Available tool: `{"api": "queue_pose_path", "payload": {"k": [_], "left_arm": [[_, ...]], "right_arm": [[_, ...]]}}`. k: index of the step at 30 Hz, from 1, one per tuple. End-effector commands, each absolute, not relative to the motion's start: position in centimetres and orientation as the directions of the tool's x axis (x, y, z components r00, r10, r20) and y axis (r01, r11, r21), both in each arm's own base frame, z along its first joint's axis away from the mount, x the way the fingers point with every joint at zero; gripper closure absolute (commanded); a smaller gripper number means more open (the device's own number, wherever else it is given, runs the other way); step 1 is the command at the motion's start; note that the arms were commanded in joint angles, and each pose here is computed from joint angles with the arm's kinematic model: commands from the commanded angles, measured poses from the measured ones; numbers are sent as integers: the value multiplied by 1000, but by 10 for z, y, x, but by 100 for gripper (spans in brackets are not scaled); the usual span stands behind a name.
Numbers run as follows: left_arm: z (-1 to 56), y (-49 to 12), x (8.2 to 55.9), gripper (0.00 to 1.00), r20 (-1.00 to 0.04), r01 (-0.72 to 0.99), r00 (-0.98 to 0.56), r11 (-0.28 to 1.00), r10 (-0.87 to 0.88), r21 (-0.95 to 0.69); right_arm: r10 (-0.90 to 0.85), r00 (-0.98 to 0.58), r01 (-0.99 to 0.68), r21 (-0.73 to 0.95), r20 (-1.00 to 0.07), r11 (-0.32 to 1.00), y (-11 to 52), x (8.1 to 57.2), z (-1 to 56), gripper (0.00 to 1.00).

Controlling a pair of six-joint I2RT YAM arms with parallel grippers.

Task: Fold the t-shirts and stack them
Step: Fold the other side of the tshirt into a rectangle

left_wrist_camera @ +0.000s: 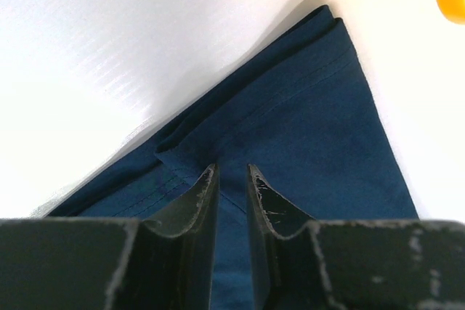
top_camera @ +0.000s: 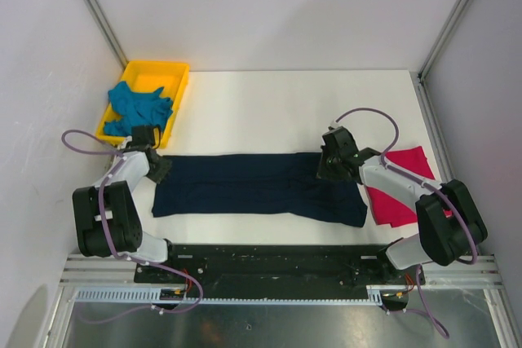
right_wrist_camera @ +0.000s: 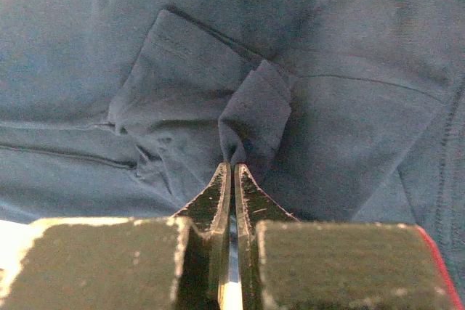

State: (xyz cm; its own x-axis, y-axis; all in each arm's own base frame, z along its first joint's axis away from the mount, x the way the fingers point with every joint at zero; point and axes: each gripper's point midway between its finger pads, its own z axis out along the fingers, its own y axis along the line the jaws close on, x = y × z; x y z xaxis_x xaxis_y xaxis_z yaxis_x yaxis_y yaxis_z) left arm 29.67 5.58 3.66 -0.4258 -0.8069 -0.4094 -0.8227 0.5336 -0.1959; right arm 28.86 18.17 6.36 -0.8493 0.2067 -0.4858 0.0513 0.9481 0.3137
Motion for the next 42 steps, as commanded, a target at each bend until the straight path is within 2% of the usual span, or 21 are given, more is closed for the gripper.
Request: {"api": "queue_pose_path", "payload": {"k": [1, 11, 16, 20, 28, 32, 36, 42], "left_arm": [[42, 62, 298, 75, -435, -821, -419, 537, -797, -194], [46, 65, 304, 76, -442, -825, -404, 528, -801, -203], [48, 64, 306, 76, -441, -821, -405, 531, -801, -210], [51, 67, 307, 76, -446, -819, -402, 531, -800, -215], [55, 65, 311, 74, -446, -800, -422, 556, -790, -228], [74, 65, 319, 69, -481, -760, -436, 597, -761, -256], [93, 62, 327, 65, -504, -718, -441, 629, -743, -298], [102, 46, 335, 63, -482, -654, -485, 669, -729, -354]], "right_arm": [[192, -797, 8, 309, -572, 951, 181, 301, 104, 99], [164, -786, -7, 275, -596, 961, 185, 283, 129, 98], [129, -825, 6, 219, -550, 976, 184, 272, 101, 98], [132, -851, 1, 249, -509, 968, 188, 260, 83, 98], [92, -889, -43, 281, -449, 959, 198, 255, 56, 83], [105, -873, -84, 359, -477, 930, 201, 258, 83, 68], [149, -807, -106, 389, -571, 915, 190, 267, 130, 51], [177, -790, -46, 345, -586, 937, 168, 295, 116, 48]]}}
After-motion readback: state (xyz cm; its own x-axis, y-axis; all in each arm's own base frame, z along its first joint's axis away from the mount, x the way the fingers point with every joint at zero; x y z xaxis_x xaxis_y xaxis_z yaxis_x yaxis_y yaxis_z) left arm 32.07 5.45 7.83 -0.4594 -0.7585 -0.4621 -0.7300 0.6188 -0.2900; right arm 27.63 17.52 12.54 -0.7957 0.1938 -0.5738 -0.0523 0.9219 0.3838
